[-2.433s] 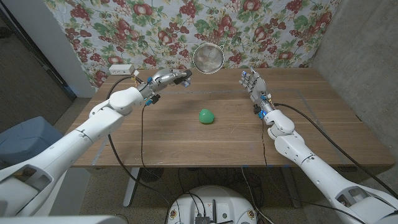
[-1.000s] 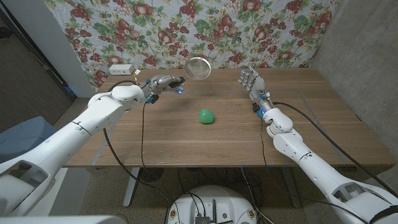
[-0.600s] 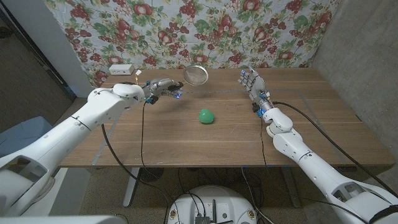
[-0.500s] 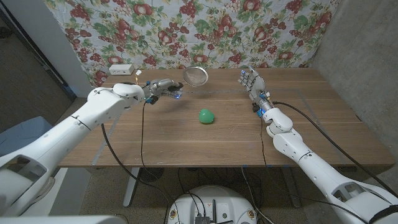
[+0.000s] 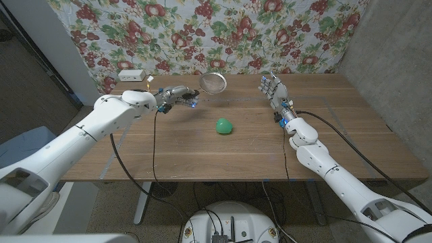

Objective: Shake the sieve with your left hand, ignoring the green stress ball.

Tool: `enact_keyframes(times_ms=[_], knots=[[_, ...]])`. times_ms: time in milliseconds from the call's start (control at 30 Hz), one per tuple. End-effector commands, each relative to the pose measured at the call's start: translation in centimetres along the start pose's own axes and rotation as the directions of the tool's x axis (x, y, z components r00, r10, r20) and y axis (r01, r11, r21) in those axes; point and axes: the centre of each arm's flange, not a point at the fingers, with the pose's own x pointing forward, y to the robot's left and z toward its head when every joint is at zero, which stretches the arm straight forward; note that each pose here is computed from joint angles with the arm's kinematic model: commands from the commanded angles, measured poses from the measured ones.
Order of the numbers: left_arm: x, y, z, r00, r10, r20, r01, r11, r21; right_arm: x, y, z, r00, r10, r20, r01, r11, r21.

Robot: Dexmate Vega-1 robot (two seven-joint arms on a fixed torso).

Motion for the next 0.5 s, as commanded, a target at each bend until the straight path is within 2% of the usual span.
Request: enact_keyframes(times_ms=[33, 67, 133, 233, 400, 500], knots=[[-0.1, -0.1, 0.3, 0.981, -0.029, 0.193, 0.018, 0.998, 0.059, -0.2, 0.0, 0.1, 1.000, 0.001, 0.003, -0.001, 1.000, -0.001], [-0.1, -0.1, 0.3, 0.980, -0.030, 0.196, 0.018, 0.998, 0.060, -0.2, 0.0, 0.1, 1.000, 0.001, 0.003, -0.001, 1.000, -0.001], [-0.1, -0.2, 0.7, 0.953, -0.047, 0.300, 0.018, 0.995, 0.098, -0.2, 0.1, 0.1, 1.000, 0.001, 0.004, -0.001, 1.000, -0.001], [-0.2, -0.3, 1.0, 0.912, -0.076, 0.403, 0.025, 0.991, 0.130, -0.2, 0.1, 0.1, 1.000, 0.001, 0.004, -0.001, 1.000, -0.001], [-0.6, -0.4, 1.9, 0.867, -0.109, 0.486, 0.029, 0.985, 0.169, -0.2, 0.1, 0.1, 1.000, 0.001, 0.004, -0.001, 1.000, -0.002], [-0.7, -0.5, 2.2, 0.857, -0.115, 0.503, 0.028, 0.984, 0.177, -0.1, 0.1, 0.1, 1.000, 0.002, 0.004, -0.002, 1.000, -0.001]])
